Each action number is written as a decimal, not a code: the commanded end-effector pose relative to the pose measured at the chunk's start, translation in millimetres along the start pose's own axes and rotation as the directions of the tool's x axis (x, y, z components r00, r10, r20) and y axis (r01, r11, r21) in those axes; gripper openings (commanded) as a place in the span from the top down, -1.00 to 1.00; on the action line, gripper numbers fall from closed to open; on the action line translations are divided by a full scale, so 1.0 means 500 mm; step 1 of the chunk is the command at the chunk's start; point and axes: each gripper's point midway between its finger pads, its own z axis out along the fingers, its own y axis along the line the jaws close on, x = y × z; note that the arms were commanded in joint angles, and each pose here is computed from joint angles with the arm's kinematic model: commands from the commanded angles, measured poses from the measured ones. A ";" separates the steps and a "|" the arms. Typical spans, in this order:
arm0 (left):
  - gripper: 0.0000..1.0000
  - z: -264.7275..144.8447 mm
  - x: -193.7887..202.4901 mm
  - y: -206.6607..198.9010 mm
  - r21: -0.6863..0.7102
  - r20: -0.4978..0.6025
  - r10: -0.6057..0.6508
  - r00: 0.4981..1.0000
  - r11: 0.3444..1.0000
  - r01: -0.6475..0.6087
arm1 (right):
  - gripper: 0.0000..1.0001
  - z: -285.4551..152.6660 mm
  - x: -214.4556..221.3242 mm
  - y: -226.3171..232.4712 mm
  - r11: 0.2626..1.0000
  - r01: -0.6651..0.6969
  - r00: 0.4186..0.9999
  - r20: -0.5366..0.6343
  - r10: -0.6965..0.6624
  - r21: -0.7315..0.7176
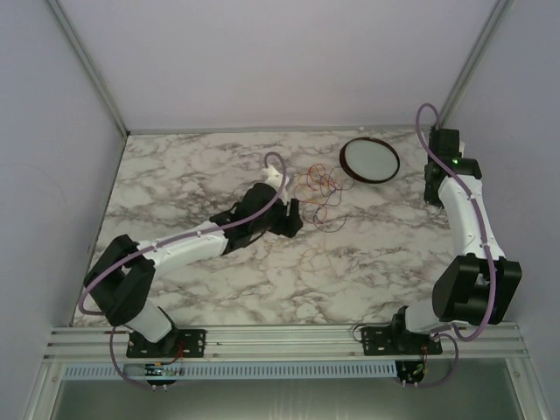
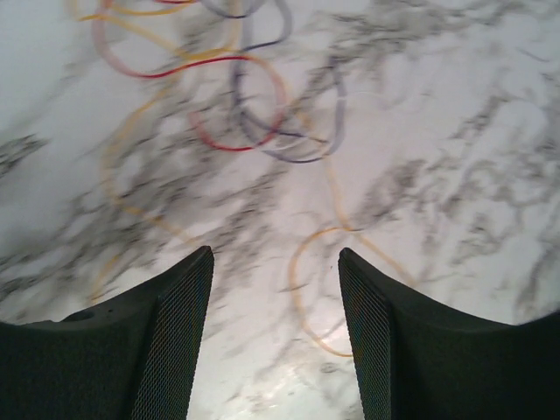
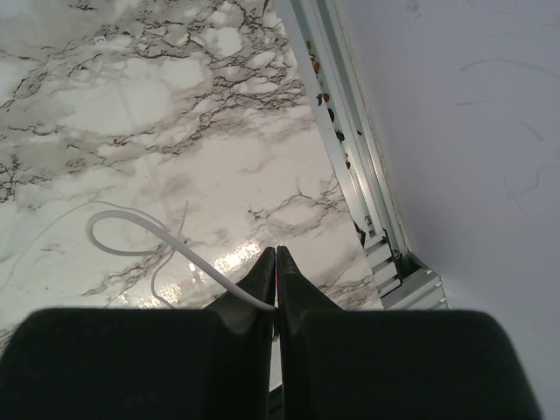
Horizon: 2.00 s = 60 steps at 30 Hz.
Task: Zip-tie the wires
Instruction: Straighten the cable at the center of the board.
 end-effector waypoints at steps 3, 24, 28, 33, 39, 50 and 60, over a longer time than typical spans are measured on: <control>-0.22 0.052 0.017 -0.123 0.150 -0.026 0.009 1.000 0.989 -0.005 | 1.00 -0.013 -0.015 -0.008 1.000 -0.028 0.999 0.046 0.028 -0.014; 0.15 0.185 0.104 -0.159 0.151 -0.163 0.048 0.986 0.988 -0.023 | 1.00 -0.016 -0.017 -0.005 0.999 -0.029 0.998 0.053 0.030 -0.026; 0.37 0.198 0.126 -0.149 0.139 -0.190 0.054 0.980 0.990 -0.028 | 1.00 -0.017 -0.017 -0.005 0.999 -0.028 0.998 0.055 0.029 -0.025; 0.82 0.191 0.126 -0.143 0.128 -0.194 0.064 0.979 0.991 -0.039 | 1.00 -0.018 -0.019 -0.005 0.999 -0.030 0.998 0.059 0.032 -0.029; 1.00 0.134 0.050 -0.141 0.093 -0.132 0.106 0.986 0.991 -0.094 | 1.00 -0.022 -0.025 0.000 0.998 -0.030 0.997 0.069 0.033 -0.048; 1.00 -0.021 -0.068 -0.070 -0.076 -0.112 0.156 0.981 0.983 -0.165 | 1.00 -0.009 -0.015 0.029 0.994 -0.025 0.998 0.060 0.031 -0.110; 1.00 -0.200 0.023 0.127 -0.342 -0.258 0.090 0.962 0.923 -0.178 | 1.00 -0.021 0.024 0.131 0.959 0.040 0.998 0.055 -0.025 -0.282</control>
